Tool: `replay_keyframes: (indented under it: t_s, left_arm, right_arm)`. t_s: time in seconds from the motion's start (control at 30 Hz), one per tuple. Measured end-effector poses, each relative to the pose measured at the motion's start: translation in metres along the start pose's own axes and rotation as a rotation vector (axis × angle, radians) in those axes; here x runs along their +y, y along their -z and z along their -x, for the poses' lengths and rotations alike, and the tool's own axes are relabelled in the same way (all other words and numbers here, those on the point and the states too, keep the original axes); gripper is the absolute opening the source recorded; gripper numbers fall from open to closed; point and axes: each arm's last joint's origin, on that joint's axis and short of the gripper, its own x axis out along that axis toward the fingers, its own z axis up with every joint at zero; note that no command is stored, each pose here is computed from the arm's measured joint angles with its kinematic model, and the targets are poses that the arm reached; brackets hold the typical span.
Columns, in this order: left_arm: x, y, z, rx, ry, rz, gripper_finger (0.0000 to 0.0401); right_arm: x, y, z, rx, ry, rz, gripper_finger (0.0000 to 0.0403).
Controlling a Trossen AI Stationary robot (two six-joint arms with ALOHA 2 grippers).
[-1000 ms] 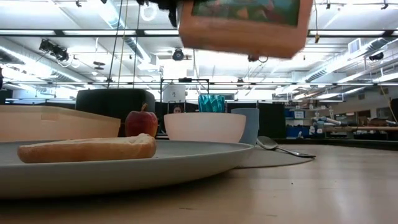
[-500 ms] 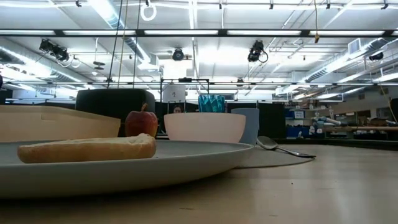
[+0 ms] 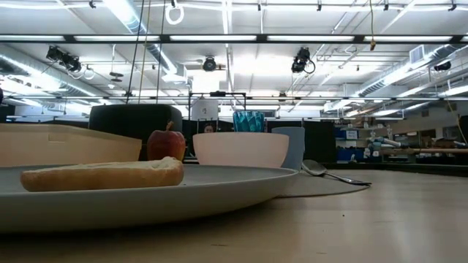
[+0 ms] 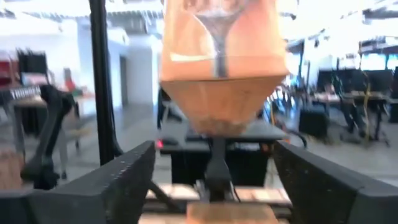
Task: Arrange a breakfast setting
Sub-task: Pour the cereal into the orange bowl
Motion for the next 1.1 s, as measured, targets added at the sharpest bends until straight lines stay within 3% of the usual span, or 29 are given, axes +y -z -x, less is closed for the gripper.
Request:
replay_keyframes:
  t_s: [0.23,0.63,0.8,1.1]
  left_arm:
    - [-0.003,0.016,-0.018,-0.035,0.006,-0.009,0.0124]
    - [-0.009,0.050,-0.044,-0.065,0.037,-0.011,0.0123]
    - [-0.007,0.060,-0.051,-0.077,0.029,-0.014,0.0123]
    - [-0.007,0.063,-0.052,-0.063,0.027,-0.017,0.0146]
  right_arm:
    - [0.005,0.017,-0.028,-0.133,-0.015,-0.019,0.0396]
    - [0.003,0.016,-0.038,-0.299,0.038,-0.022,0.0391]
    - [0.003,0.012,-0.037,-0.337,0.041,-0.021,0.0358]
    - [0.003,0.011,-0.036,-0.358,0.044,0.000,0.0255]
